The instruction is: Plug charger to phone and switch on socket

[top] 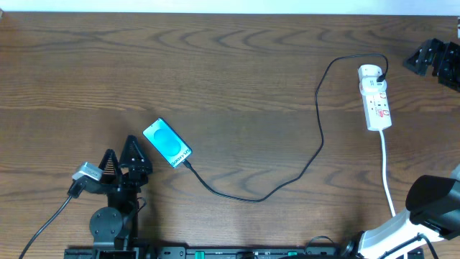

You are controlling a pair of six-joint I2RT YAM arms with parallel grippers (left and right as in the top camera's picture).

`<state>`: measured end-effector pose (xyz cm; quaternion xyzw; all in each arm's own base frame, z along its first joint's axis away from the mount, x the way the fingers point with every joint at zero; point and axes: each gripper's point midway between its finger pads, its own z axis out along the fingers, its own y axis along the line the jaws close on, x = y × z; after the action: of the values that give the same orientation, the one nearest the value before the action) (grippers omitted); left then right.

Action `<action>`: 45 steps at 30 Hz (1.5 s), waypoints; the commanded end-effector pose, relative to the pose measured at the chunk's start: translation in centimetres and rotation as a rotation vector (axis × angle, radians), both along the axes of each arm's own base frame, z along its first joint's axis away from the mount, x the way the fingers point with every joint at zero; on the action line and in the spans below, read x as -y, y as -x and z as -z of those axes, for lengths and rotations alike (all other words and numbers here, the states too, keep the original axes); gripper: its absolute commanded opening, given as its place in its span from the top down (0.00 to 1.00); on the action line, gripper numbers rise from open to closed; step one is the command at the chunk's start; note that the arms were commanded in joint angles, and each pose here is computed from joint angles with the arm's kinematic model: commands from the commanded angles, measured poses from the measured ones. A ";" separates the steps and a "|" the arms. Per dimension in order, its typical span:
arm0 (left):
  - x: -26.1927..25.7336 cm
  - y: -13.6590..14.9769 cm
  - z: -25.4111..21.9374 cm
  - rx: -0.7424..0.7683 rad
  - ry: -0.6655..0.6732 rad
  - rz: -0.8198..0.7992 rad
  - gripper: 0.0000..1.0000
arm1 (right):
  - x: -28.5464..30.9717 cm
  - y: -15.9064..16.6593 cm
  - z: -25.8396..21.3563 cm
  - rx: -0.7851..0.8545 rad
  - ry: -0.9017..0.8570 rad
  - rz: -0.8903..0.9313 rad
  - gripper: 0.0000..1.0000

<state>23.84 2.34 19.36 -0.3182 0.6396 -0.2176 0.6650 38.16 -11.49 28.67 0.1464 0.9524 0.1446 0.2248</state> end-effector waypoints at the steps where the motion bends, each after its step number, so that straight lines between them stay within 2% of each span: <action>1: -0.9 0.3 1.8 -0.068 0.001 -0.052 0.09 | -0.3 0.0 -0.6 0.015 0.006 -0.004 0.01; 5: -1.1 1.0 5.7 -0.233 -0.007 -0.061 0.09 | -0.3 0.0 -0.6 0.015 0.006 -0.004 0.01; 8: -1.1 1.4 7.1 -0.297 -0.015 -0.058 0.09 | -0.3 0.0 -0.6 0.016 0.006 -0.004 0.01; 14: -1.1 1.4 7.1 -0.304 -0.057 -0.051 0.09 | -0.3 0.0 -0.6 0.015 0.007 -0.003 0.01; 45: -1.1 1.4 7.2 -0.306 -0.057 -0.052 0.09 | -0.3 0.0 -0.6 0.014 0.006 -0.004 0.01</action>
<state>22.73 2.94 13.48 -0.3394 0.7204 -0.1517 0.5855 38.15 -11.49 28.67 0.1464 0.9524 0.1447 0.2246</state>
